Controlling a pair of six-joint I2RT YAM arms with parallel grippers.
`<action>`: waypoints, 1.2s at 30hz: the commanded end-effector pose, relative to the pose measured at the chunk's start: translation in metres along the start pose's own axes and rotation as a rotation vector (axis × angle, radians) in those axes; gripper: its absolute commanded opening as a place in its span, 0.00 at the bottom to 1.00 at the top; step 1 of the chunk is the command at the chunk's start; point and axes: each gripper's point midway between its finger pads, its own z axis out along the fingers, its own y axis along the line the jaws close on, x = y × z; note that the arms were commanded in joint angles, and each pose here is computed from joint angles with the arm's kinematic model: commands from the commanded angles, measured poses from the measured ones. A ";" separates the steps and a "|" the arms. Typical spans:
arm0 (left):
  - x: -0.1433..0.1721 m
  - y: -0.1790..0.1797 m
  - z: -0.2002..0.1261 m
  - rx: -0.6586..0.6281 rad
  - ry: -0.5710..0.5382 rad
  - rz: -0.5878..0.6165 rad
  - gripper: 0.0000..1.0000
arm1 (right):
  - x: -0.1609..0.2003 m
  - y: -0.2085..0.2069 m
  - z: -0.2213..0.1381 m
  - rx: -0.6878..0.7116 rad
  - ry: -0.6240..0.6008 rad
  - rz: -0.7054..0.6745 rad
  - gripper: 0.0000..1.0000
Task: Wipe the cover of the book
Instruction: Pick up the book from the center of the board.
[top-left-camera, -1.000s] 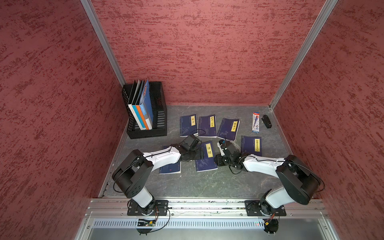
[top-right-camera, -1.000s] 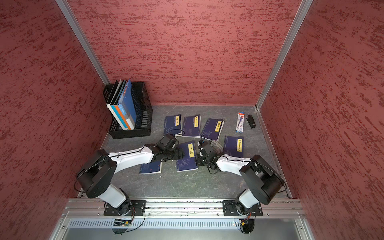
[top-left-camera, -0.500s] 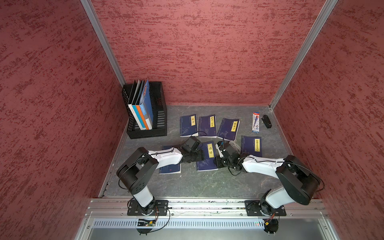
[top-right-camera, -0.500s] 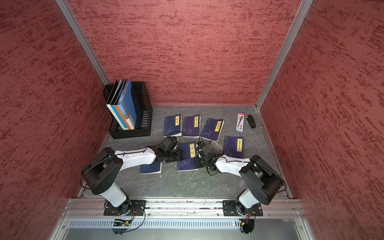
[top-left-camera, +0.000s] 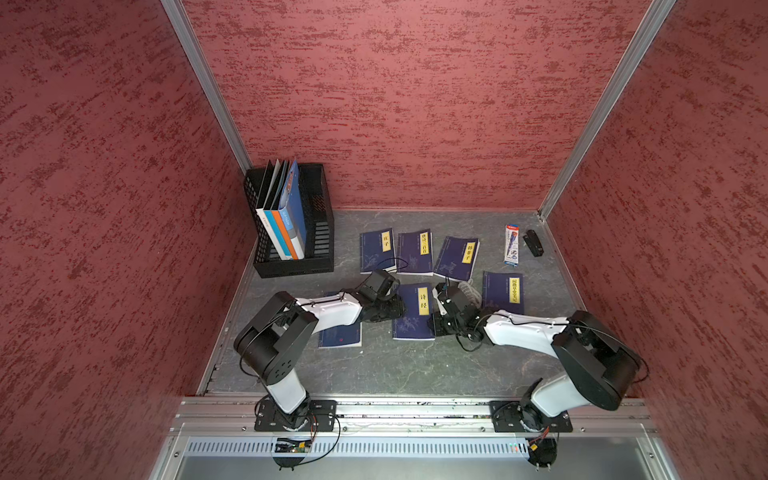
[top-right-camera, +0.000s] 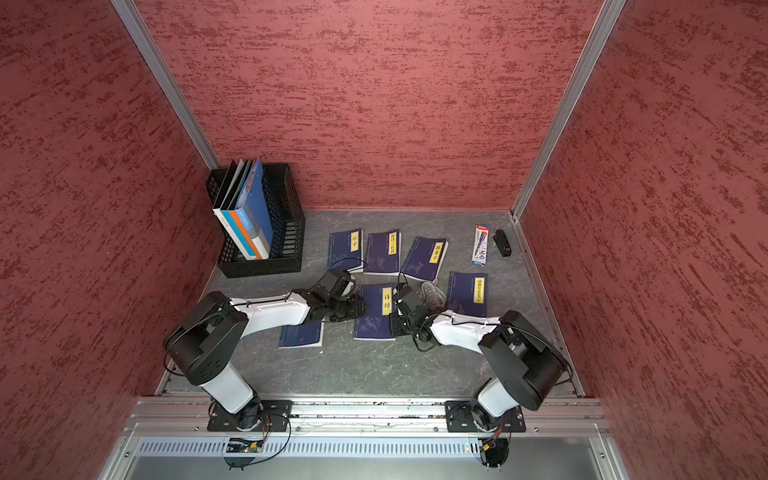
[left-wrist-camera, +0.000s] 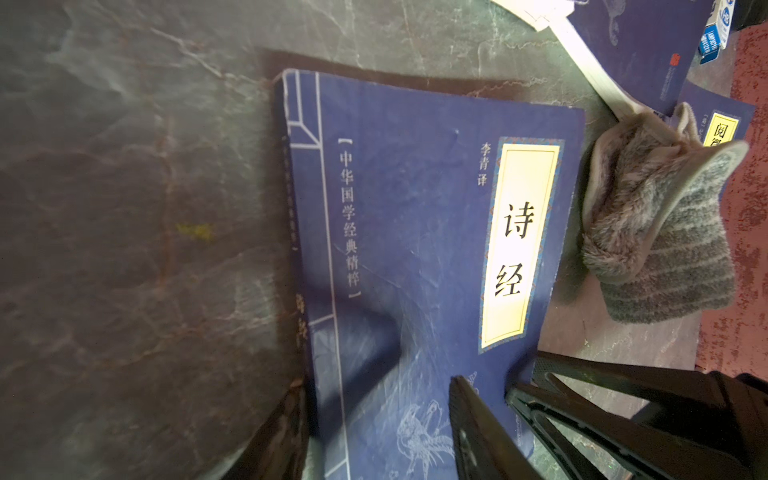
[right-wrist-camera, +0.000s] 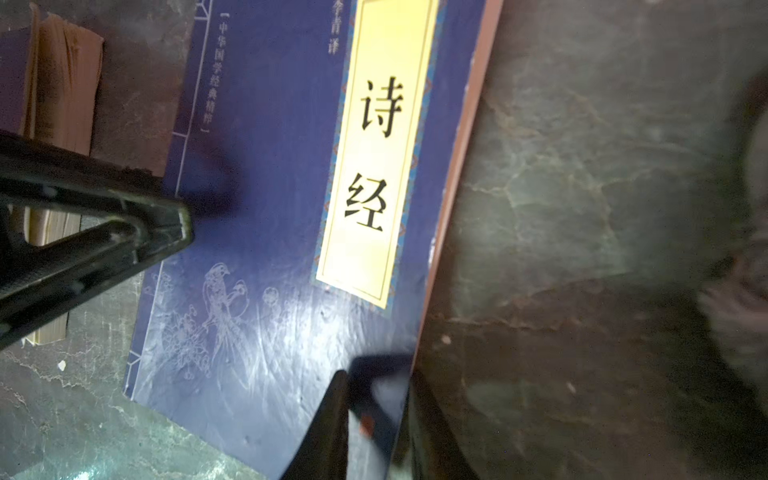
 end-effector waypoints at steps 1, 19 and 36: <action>-0.001 -0.035 -0.003 0.152 0.003 0.052 0.49 | 0.005 0.004 0.009 -0.007 0.018 -0.008 0.23; -0.014 -0.046 -0.024 0.226 -0.100 0.102 0.39 | 0.007 -0.001 0.016 0.008 0.021 0.002 0.24; -0.016 -0.027 -0.030 0.134 -0.083 0.067 0.00 | -0.014 0.005 0.005 0.018 -0.047 -0.015 0.32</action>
